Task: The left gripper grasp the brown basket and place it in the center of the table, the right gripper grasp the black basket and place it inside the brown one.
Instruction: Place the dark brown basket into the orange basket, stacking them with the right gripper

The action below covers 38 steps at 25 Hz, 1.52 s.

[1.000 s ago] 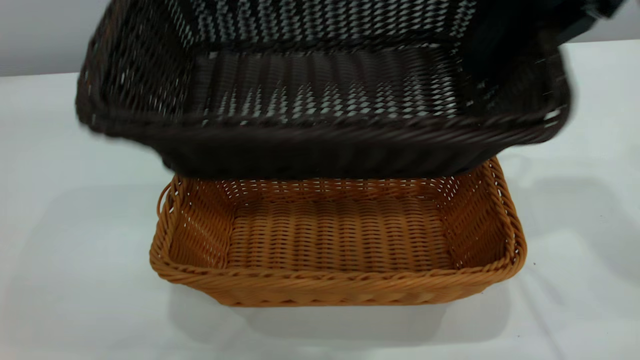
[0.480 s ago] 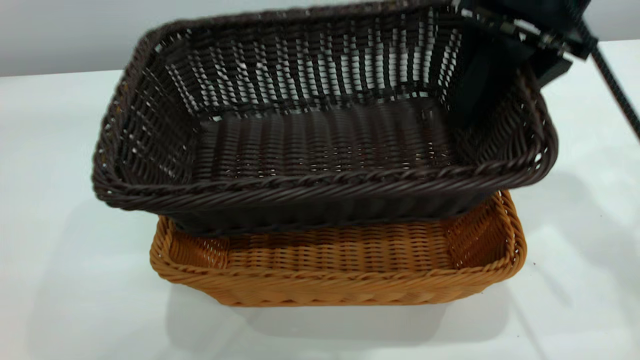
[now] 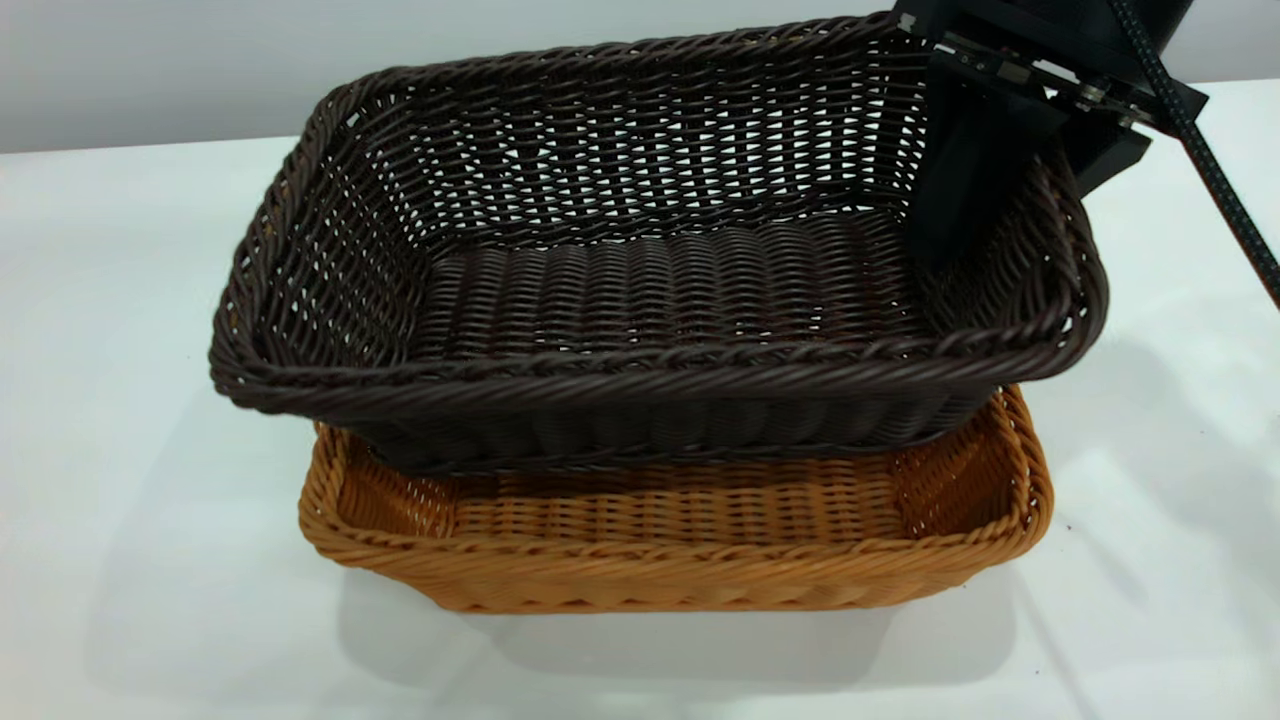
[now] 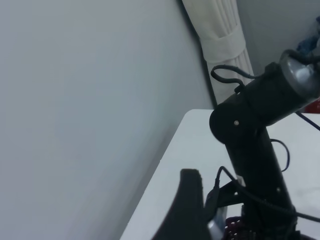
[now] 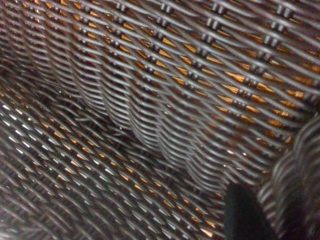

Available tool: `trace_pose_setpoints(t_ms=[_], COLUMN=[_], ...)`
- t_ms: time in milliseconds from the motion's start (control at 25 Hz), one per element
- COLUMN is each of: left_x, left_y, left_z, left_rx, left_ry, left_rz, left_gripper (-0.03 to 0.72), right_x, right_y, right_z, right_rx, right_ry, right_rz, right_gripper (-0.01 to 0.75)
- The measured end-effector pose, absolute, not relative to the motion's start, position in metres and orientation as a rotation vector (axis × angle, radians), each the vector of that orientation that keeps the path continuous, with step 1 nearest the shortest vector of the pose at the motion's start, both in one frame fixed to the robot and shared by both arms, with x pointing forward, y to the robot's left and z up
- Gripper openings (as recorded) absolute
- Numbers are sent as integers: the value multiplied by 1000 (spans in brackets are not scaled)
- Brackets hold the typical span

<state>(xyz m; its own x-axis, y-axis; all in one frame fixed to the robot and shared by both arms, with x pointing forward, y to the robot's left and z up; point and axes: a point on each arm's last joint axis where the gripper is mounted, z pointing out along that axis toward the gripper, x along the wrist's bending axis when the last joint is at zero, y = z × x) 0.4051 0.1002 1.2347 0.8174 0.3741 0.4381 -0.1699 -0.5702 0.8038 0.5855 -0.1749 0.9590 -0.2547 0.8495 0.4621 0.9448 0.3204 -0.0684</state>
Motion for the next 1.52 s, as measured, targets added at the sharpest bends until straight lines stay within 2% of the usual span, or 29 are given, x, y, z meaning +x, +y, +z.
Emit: trace_pose_setpoints(t_ms=[1120,1520], left_x=[405,405], left_y=[101,101], left_z=[1234,1234], left_rx=[2068,2070], left_ry=[147,142], left_rz=[733,735], left_gripper=[585,585], right_x=[575,570], right_y=[-172,-159], right_z=[939,934], right_rx=[-1551,-1473], right_ry=[-2176,-2221], right_rz=[-208,-190], right_gripper=[247,247])
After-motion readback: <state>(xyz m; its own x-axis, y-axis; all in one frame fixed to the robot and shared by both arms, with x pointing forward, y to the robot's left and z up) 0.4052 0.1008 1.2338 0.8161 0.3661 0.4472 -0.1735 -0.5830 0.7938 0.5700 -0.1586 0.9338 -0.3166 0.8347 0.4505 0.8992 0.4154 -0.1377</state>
